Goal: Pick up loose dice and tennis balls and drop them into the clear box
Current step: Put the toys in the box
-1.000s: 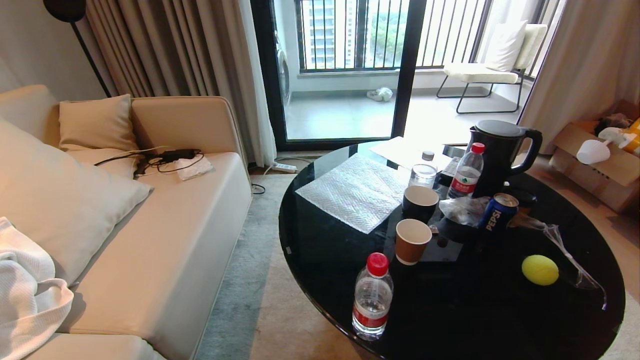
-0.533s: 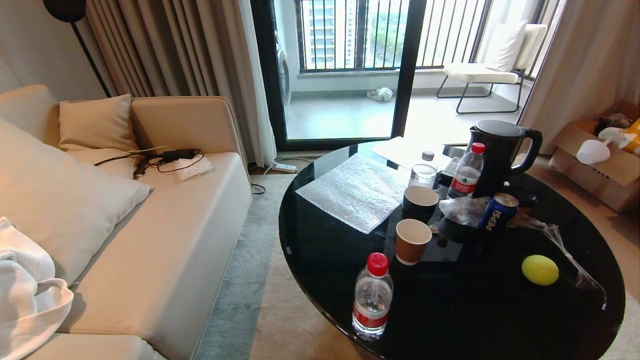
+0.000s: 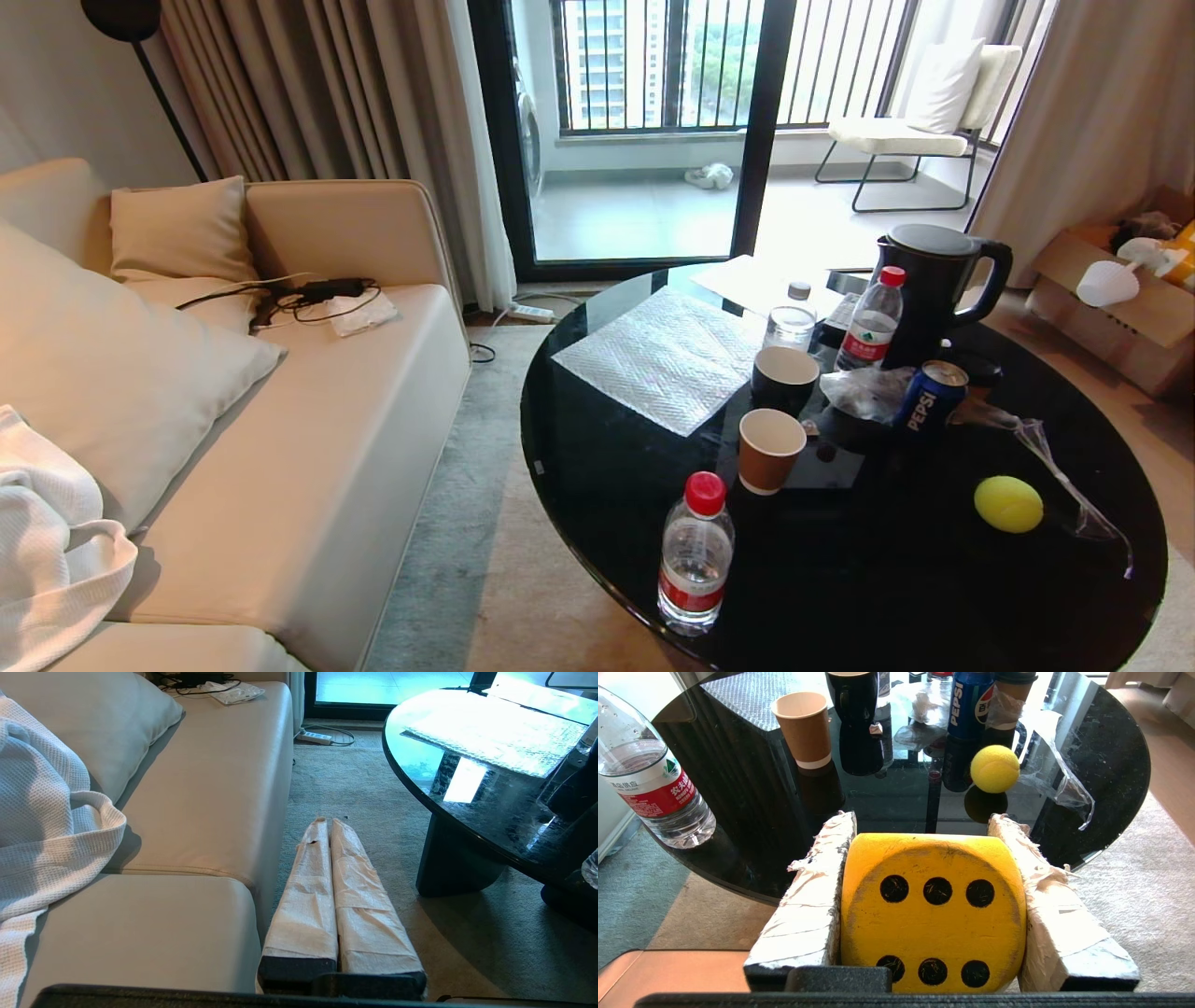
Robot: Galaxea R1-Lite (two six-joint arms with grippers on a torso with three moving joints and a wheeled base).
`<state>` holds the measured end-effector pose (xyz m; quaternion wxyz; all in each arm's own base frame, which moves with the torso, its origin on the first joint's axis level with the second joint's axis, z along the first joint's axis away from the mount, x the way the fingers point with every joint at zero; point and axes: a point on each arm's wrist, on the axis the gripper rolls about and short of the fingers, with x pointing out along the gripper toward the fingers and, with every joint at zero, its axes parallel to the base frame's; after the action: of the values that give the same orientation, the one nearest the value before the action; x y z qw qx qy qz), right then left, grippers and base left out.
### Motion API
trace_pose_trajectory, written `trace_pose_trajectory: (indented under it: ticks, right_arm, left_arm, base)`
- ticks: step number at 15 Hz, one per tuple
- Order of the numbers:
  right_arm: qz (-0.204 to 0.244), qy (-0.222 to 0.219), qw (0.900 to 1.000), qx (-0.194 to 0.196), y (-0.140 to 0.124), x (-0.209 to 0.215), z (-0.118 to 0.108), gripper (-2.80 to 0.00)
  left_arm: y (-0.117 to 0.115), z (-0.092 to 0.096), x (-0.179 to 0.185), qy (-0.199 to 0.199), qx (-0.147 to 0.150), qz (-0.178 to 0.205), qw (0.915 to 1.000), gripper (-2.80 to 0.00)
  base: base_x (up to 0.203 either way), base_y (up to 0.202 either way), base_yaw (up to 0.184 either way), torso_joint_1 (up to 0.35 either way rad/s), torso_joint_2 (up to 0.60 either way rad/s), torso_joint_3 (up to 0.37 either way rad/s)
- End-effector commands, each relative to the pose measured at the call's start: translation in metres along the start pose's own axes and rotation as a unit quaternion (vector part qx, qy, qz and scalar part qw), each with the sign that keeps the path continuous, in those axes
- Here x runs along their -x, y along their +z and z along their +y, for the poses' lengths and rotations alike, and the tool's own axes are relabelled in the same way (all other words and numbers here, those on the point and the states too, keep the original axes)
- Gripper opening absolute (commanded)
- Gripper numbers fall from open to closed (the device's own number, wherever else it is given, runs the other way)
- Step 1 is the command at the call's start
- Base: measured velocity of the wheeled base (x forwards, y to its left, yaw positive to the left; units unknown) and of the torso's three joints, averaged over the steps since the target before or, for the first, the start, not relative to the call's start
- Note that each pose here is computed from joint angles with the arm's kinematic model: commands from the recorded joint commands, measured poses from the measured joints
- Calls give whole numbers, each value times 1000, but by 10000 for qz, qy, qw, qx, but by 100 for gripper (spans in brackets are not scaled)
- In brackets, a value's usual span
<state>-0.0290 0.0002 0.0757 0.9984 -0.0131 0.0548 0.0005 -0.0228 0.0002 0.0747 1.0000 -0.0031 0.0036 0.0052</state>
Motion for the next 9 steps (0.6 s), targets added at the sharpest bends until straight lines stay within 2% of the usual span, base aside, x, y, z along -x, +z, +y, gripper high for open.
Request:
trace_pose_trajectory:
  ticks: [1, 9]
  right_arm:
    - [4, 16, 10000, 5, 0, 0, 0, -280]
    - [4, 2, 10000, 10, 0, 0, 0, -280]
  left_arm:
    - [0, 0, 0, 2, 7, 10, 10000, -280]
    - [0, 0, 0, 2, 7, 6, 10000, -280]
  base:
    - [0, 0, 0, 0, 0, 0]
    - [0, 0, 0, 0, 0, 0]
